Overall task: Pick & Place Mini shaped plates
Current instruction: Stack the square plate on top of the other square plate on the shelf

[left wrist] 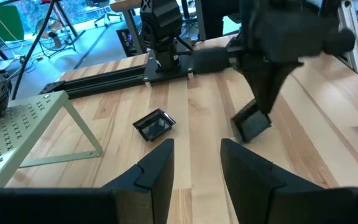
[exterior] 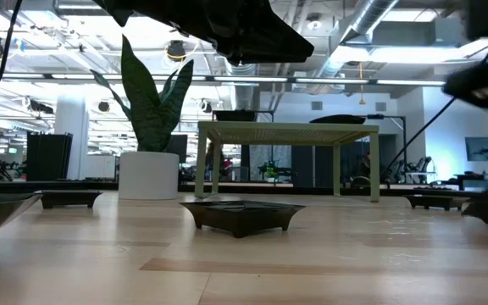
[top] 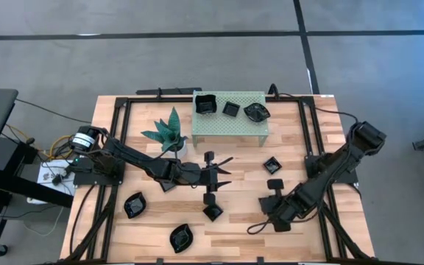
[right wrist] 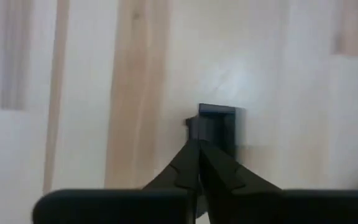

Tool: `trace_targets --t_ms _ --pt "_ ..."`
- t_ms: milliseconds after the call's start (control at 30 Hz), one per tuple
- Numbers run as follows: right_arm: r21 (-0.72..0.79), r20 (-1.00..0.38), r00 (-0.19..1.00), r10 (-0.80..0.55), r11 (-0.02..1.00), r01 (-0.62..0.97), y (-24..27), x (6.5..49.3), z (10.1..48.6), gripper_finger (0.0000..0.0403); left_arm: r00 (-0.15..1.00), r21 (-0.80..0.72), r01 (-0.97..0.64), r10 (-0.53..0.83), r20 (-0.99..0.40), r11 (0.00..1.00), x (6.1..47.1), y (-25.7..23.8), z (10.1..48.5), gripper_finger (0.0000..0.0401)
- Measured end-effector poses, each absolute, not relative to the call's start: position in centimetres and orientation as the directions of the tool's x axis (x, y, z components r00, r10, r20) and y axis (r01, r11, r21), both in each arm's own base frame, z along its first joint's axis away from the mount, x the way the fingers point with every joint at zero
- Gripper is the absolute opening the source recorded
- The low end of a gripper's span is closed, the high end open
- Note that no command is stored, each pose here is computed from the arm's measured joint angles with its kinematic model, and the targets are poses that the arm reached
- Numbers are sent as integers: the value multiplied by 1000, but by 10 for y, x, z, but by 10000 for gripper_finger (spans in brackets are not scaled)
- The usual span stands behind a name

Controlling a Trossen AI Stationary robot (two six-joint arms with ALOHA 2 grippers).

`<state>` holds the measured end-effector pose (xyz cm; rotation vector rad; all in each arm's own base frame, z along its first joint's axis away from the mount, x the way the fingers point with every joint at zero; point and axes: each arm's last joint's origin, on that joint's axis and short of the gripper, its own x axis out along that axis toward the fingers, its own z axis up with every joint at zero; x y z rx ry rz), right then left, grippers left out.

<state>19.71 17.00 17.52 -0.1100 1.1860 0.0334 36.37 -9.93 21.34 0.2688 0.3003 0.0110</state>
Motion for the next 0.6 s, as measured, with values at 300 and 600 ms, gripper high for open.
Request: trace_targets --t_ms 300,600 --pt "-329 -855 468 -223 931 -158 156 221 231 2 976 273 74 -13 -219 959 346 -117 244 134" --pt "-754 -533 556 -638 656 29 100 265 266 1 992 237 96 -73 -104 967 302 -119 293 133"
